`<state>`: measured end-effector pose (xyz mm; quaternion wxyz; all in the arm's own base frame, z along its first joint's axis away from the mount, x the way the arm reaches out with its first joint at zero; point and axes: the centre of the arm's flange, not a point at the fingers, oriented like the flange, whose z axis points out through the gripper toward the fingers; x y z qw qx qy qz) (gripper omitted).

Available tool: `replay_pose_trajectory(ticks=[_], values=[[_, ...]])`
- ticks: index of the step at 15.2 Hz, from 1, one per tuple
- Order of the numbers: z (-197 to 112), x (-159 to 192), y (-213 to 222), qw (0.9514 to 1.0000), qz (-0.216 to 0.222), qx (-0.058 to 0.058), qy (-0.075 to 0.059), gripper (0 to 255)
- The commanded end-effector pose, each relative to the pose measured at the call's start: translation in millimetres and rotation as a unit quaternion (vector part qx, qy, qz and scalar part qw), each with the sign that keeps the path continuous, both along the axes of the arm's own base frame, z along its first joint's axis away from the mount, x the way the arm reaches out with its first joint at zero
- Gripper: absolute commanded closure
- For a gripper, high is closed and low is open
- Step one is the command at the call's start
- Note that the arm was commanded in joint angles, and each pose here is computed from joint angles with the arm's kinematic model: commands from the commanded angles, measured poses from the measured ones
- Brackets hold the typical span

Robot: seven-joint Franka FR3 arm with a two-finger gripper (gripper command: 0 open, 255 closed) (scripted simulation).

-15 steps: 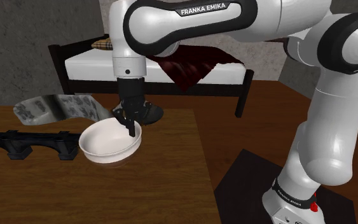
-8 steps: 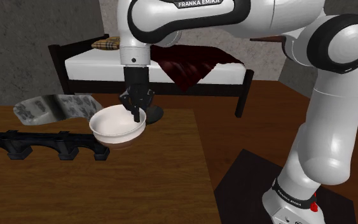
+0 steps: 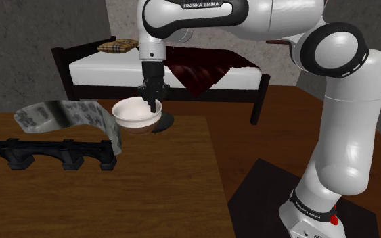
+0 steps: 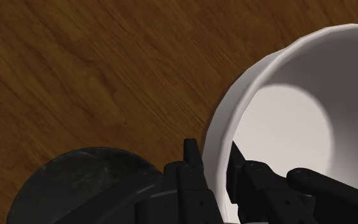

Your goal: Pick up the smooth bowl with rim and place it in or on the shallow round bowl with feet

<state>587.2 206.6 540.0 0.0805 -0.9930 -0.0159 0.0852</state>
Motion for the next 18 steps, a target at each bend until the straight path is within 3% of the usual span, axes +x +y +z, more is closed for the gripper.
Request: replay_pose_trajectory(ticks=[1,13,18], values=[[-0.4,15.2,-22.6,1.0,0.0,0.0,0.0,255],[5.7,109.1,-150.7,1.0,0.0,0.0,0.0,255],[-20.7,109.1,-150.7,1.0,0.0,0.0,0.0,255]])
